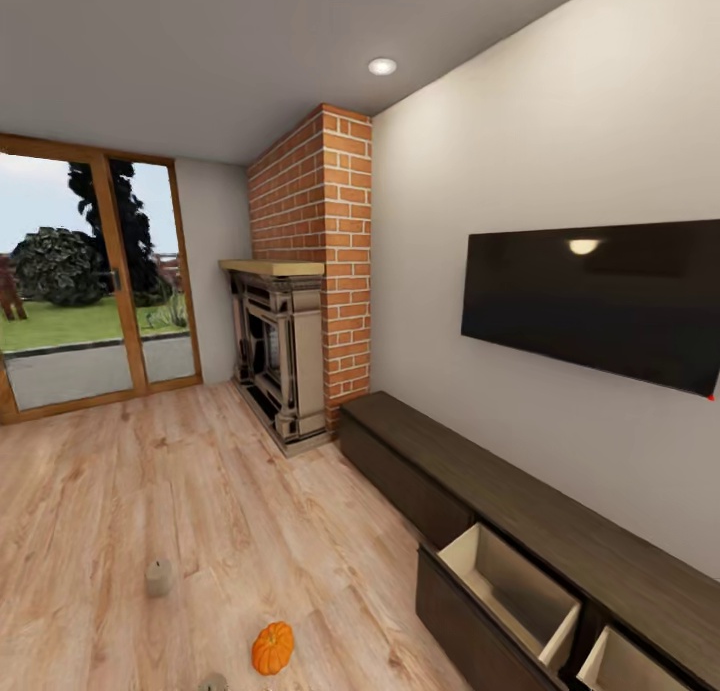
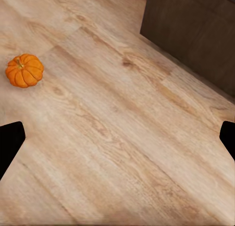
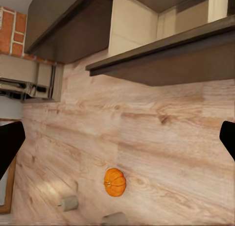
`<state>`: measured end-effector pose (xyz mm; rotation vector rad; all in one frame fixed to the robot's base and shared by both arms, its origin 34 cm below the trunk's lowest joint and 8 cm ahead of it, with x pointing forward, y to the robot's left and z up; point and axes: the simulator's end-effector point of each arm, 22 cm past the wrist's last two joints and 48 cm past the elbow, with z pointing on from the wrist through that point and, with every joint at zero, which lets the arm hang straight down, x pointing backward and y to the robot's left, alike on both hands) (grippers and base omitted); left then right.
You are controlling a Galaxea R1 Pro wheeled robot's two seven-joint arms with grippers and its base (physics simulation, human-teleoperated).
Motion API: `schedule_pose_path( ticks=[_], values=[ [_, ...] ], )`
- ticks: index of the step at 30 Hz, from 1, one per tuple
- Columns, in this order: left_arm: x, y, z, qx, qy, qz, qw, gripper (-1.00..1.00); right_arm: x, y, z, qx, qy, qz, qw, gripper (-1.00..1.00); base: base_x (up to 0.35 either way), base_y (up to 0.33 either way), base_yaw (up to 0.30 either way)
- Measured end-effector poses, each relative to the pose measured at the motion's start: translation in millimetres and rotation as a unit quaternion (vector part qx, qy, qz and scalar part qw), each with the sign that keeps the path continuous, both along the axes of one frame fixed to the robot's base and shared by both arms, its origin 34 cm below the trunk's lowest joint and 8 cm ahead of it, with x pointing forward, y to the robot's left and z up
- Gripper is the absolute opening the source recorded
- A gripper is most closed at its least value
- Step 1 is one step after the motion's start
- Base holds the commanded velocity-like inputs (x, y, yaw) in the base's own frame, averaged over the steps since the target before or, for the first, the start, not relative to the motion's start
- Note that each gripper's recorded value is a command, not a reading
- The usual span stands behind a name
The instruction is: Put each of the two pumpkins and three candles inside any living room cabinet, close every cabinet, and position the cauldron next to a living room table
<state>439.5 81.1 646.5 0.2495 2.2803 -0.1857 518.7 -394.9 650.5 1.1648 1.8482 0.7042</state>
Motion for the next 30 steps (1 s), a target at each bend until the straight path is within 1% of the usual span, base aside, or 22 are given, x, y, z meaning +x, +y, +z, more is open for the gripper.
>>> schedule_pose_path(
  ticks=[8, 9, 13, 15, 16, 18, 19, 21, 22, 23, 24, 25, 26, 27, 28, 29, 30],
  values=[
    [1.0, 0.5, 1.0, 0.0, -0.001, 0.001, 1.0, 1.0, 0.4, 1.9, -0.5, -0.003, 0.002, 0.005, 1.0, 1.0, -0.001, 0.0, 0.292],
    [1.7, 1.5, 1.3, 0.0, -0.002, 0.003, 1.0, 1.0, 0.4, 2.7, -0.7, -0.006, 0.003, 0.01, 0.9999, 1.0, 0.0, 0.0, 0.292],
    [4.2, 4.9, 1.5, 0.002, 0.0, 0.007, 1.0, 1.0, -1.0, 1.9, -3.5, -0.012, 0.011, 0.013, 0.9998, 1.0, 0.0, 0.0, 0.292],
    [10.7, 8.7, 3.0, 0.007, 0.001, 0.008, 0.9999, 1.0, -4.5, -0.5, -9.8, -0.021, 0.029, 0.012, 0.9993, 1.0, 0.008, 0.0, 0.292],
    [19.8, 11.3, 5.5, 0.011, 0.003, 0.009, 0.9999, 1.0, -7.1, -1.8, -14.3, -0.03, 0.043, 0.014, 0.9985, 1.0, 0.035, 0.0, 0.292],
    [33.0, 13.6, 10.3, 0.013, 0.004, 0.012, 0.9998, 1.0, -7.9, -1.5, -18.0, -0.042, 0.055, 0.02, 0.9974, 1.0, 0.094, 0.0, 0.292],
    [45.6, 15.3, 15.0, 0.009, 0.006, 0.018, 0.9998, 1.0, -5.7, 3.9, -20.4, -0.058, 0.065, 0.031, 0.9957, 1.0, 0.165, 0.0, 0.292],
    [58.6, 17.0, 20.5, 0.001, 0.007, 0.027, 0.9996, 1.0, 0.8, 13.5, -20.7, -0.08, 0.073, 0.046, 0.9931, 1.0, 0.224, 0.0, 0.291],
    [70.0, 18.6, 25.6, -0.007, 0.007, 0.035, 0.9993, 1.0, 9.7, 21.3, -18.4, -0.108, 0.08, 0.061, 0.989, 1.0, 0.265, 0.0, 0.289],
    [74.8, 19.5, 27.5, -0.011, 0.008, 0.039, 0.9991, 1.0, 14.1, 24.1, -17.2, -0.126, 0.086, 0.069, 0.9859, 1.0, 0.29, 0.0, 0.286],
    [80.4, 22.2, 28.6, -0.014, 0.009, 0.046, 0.9988, 1.0, 20.7, 28.1, -16.3, -0.163, 0.103, 0.083, 0.9778, 1.0, 0.296, 0.0, 0.285],
    [82.2, 23.7, 28.3, -0.015, 0.01, 0.048, 0.9987, 1.0, 22.8, 29.8, -16.6, -0.183, 0.113, 0.09, 0.9723, 1.0, 0.296, 0.0, 0.283],
    [83.6, 26.7, 26.0, -0.015, 0.013, 0.053, 0.9984, 1.0, 24.3, 31.9, -18.0, -0.22, 0.135, 0.102, 0.9607, 1.0, 0.291, 0.0, 0.283],
    [83.4, 28.2, 24.0, -0.015, 0.015, 0.055, 0.9983, 1.0, 24.4, 32.6, -18.7, -0.238, 0.145, 0.107, 0.9545, 1.0, 0.271, 0.0, 0.284],
    [82.8, 31.1, 20.6, -0.014, 0.017, 0.059, 0.998, 1.0, 25.3, 34.6, -18.8, -0.263, 0.156, 0.116, 0.9449, 1.0, 0.26, 0.0, 0.285],
    [82.7, 32.6, 19.5, -0.013, 0.018, 0.061, 0.9979, 1.0, 25.8, 35.6, -18.7, -0.273, 0.16, 0.12, 0.9409, 1.0, 0.239, 0.0, 0.286],
    [82.3, 36.0, 17.3, -0.009, 0.019, 0.066, 0.9976, 1.0, 26.9, 37.2, -18.0, -0.287, 0.164, 0.126, 0.9353, 1.0, 0.234, 0.0, 0.287]
  ],
)
